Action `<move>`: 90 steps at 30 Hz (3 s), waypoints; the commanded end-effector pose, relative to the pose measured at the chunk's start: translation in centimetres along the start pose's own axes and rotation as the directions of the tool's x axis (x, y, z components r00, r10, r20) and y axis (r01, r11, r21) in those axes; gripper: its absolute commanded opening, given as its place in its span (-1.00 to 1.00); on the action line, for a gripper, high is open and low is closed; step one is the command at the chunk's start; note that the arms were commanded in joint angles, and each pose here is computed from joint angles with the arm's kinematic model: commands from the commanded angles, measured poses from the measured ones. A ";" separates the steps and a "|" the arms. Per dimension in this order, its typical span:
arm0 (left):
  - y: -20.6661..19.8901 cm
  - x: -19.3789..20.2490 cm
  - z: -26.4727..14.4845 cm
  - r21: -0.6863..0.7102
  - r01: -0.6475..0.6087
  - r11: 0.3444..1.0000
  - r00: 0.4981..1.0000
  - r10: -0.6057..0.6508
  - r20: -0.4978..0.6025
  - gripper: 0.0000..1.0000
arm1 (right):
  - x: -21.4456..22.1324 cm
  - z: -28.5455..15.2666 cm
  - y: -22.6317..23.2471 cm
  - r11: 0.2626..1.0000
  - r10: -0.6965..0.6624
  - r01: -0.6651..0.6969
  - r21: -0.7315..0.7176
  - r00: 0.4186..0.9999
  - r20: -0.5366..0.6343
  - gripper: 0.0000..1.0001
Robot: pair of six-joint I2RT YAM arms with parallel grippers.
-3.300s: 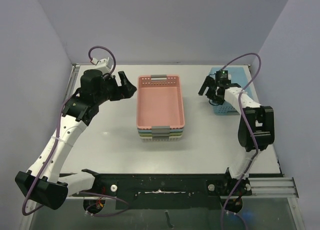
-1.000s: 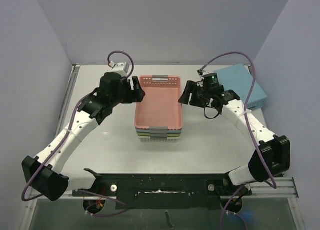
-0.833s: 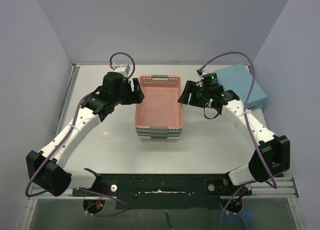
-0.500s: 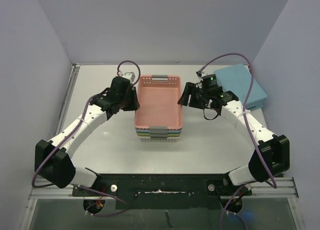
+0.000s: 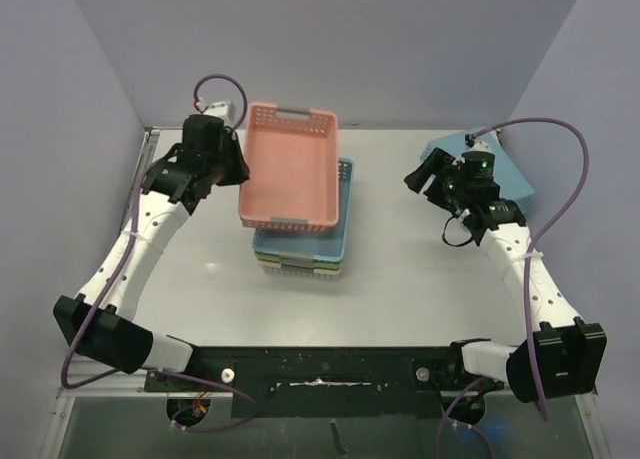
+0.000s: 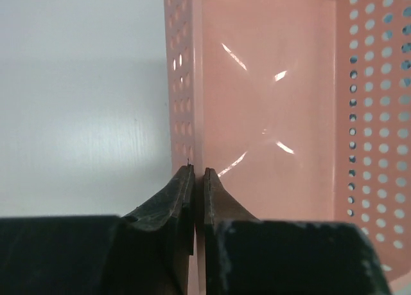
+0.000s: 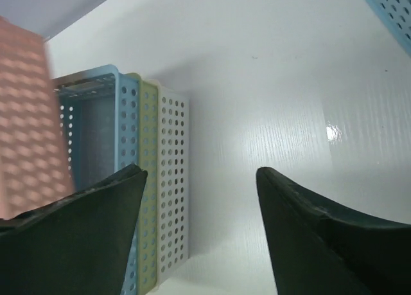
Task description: Turn the large container upside down
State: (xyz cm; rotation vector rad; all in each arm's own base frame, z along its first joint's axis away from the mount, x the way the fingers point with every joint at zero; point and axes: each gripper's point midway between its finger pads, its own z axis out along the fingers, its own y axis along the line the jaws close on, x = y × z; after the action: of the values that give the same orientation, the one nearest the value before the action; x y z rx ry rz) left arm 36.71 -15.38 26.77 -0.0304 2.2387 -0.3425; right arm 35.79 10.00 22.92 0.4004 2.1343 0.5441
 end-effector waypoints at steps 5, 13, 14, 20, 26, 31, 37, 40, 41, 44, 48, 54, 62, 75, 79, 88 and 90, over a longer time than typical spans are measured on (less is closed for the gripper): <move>0.0 -11.6 -10.3 0.050 0.074 0.996 0.914 -0.088 0.397 -1.00 | 7.5 5.8 1.1 0.997 0.045 -0.058 -0.055 0.975 -0.217 0.01; -1.5 -15.6 -16.4 0.134 0.065 0.989 0.833 -0.128 0.539 -1.00 | 15.1 11.1 12.0 0.955 -0.052 -0.076 -0.288 0.910 -0.410 -0.55; -1.5 -15.9 -16.9 0.135 0.065 0.989 0.825 -0.130 0.550 -1.00 | 15.5 11.7 13.8 0.942 -0.065 -0.083 -0.325 0.905 -0.420 -0.60; -1.0 -15.7 -17.4 0.108 0.057 0.993 0.826 -0.107 0.553 -1.00 | 17.8 13.9 24.9 0.811 -0.187 -0.159 -0.563 0.841 -0.507 -0.56; -0.3 -13.5 -15.5 0.076 0.049 0.996 0.866 -0.080 0.494 -1.00 | 14.4 12.4 20.8 0.847 -0.186 -0.095 -0.523 0.868 -0.460 -0.50; -0.2 -12.1 -12.9 0.066 0.043 0.997 0.893 -0.068 0.445 -1.00 | 9.4 8.8 10.1 0.955 -0.161 0.050 -0.294 0.915 -0.371 -0.39; -0.7 -10.6 -9.0 0.014 0.007 1.000 0.916 -0.012 0.400 -1.00 | 3.1 2.7 -1.8 0.999 -0.034 0.027 -0.031 0.966 -0.257 0.34; -3.1 -9.3 -6.6 -0.056 -0.049 0.997 0.938 0.065 0.342 -1.00 | -0.3 0.3 -4.3 0.996 -0.038 0.051 0.079 0.986 -0.163 0.56; -4.3 -8.6 -5.6 -0.061 -0.071 0.996 0.946 0.087 0.313 -1.00 | -1.5 -0.4 -4.9 0.991 -0.043 0.059 0.118 0.991 -0.129 0.62; -8.7 -5.7 -2.7 -0.007 -0.126 0.992 0.965 0.124 0.231 -1.00 | -5.3 -2.5 -5.6 0.975 -0.070 0.070 0.211 0.998 -0.011 0.66; -11.1 -2.4 1.0 0.010 -0.138 0.990 0.979 0.135 0.151 -1.00 | -7.9 -4.4 -4.4 0.978 -0.095 0.076 0.195 0.991 0.091 0.68; -13.1 0.7 5.7 0.071 -0.052 0.996 0.994 0.044 0.103 -1.00 | -8.3 -4.6 -3.2 0.985 -0.103 0.087 0.147 0.989 0.105 0.70; -16.5 4.8 9.2 0.209 0.026 0.978 0.999 -0.017 -0.043 -0.27 | -6.4 -3.2 -3.9 0.983 -0.068 0.058 0.175 0.996 0.051 0.71; -11.5 -3.6 0.9 0.182 0.068 0.981 0.985 -0.095 0.145 0.25 | 0.9 0.3 3.6 0.980 -0.181 0.187 0.065 0.980 -0.081 0.63; -9.9 -7.1 -3.6 0.253 0.091 0.963 0.959 -0.153 0.237 0.26 | 4.8 3.0 7.0 0.979 -0.181 0.191 0.068 0.975 -0.125 0.65; -9.3 -8.3 -6.4 0.294 0.061 0.954 0.954 -0.141 0.263 0.26 | 11.3 11.2 10.6 0.992 -0.090 0.111 0.054 0.947 -0.309 0.72; -9.4 -8.0 -6.4 0.302 0.051 0.952 0.958 -0.132 0.254 0.26 | 11.8 12.4 11.3 0.992 -0.098 0.117 0.041 0.945 -0.311 0.72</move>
State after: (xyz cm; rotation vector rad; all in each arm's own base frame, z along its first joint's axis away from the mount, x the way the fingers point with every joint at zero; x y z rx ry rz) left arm 36.01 -21.23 39.28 -0.0814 1.8896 -0.6533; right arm 37.41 25.03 11.96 0.2126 2.5560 0.3979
